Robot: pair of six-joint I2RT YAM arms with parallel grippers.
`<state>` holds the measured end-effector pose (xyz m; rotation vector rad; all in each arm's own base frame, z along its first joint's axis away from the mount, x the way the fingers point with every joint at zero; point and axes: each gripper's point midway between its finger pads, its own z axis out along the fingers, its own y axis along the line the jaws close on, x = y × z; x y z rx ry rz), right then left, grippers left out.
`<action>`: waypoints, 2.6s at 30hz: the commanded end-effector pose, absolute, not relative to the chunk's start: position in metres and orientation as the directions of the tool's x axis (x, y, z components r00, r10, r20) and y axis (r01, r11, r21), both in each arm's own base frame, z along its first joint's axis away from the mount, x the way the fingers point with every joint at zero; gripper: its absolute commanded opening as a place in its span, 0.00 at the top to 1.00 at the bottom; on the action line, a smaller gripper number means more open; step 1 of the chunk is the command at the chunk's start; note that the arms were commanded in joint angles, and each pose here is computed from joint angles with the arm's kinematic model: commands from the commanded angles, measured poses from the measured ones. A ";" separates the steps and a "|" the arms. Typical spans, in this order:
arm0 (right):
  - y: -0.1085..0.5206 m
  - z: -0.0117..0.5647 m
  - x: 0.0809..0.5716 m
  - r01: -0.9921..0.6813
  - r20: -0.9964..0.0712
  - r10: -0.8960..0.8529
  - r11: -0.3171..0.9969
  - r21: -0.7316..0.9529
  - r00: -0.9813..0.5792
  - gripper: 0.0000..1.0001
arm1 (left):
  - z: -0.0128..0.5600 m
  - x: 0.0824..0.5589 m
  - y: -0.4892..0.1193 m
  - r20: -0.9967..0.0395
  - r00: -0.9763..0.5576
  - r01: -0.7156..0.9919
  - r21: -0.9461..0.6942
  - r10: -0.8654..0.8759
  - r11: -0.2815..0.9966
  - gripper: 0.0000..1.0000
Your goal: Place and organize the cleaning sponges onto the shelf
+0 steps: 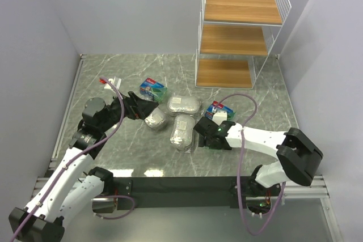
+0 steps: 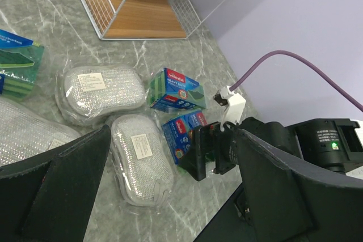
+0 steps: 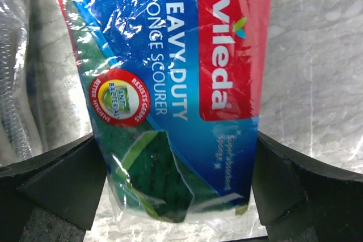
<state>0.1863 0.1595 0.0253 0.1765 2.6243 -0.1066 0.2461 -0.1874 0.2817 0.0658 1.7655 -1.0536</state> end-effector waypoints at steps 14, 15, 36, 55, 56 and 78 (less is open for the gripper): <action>0.170 0.032 0.192 0.073 -0.503 0.050 0.997 -0.028 -0.863 0.32 | 0.294 0.242 -0.188 -0.799 -0.431 0.532 -0.601 -0.420 0.597 0.02; 0.171 0.040 0.194 0.070 -0.516 0.051 0.997 -0.017 -0.855 0.32 | 0.294 0.241 -0.188 -0.799 -0.432 0.533 -0.601 -0.419 0.596 0.02; 0.169 0.156 0.272 0.041 -0.722 0.022 0.999 -0.008 -0.691 0.29 | 0.290 0.241 -0.187 -0.795 -0.442 0.519 -0.604 -0.414 0.605 0.02; 0.086 0.145 0.412 0.178 -0.722 0.041 0.977 -0.114 -0.691 0.27 | 0.294 0.234 -0.180 -0.807 -0.419 0.517 -0.589 -0.415 0.621 0.01; 0.078 0.138 0.415 0.192 -0.712 0.047 0.974 -0.124 -0.701 0.27 | 0.293 0.234 -0.181 -0.807 -0.423 0.519 -0.589 -0.413 0.619 0.01; 0.033 0.083 0.494 0.318 -0.709 0.124 0.937 -0.147 -0.694 0.20 | 0.289 0.234 -0.182 -0.800 -0.438 0.513 -0.597 -0.411 0.616 0.02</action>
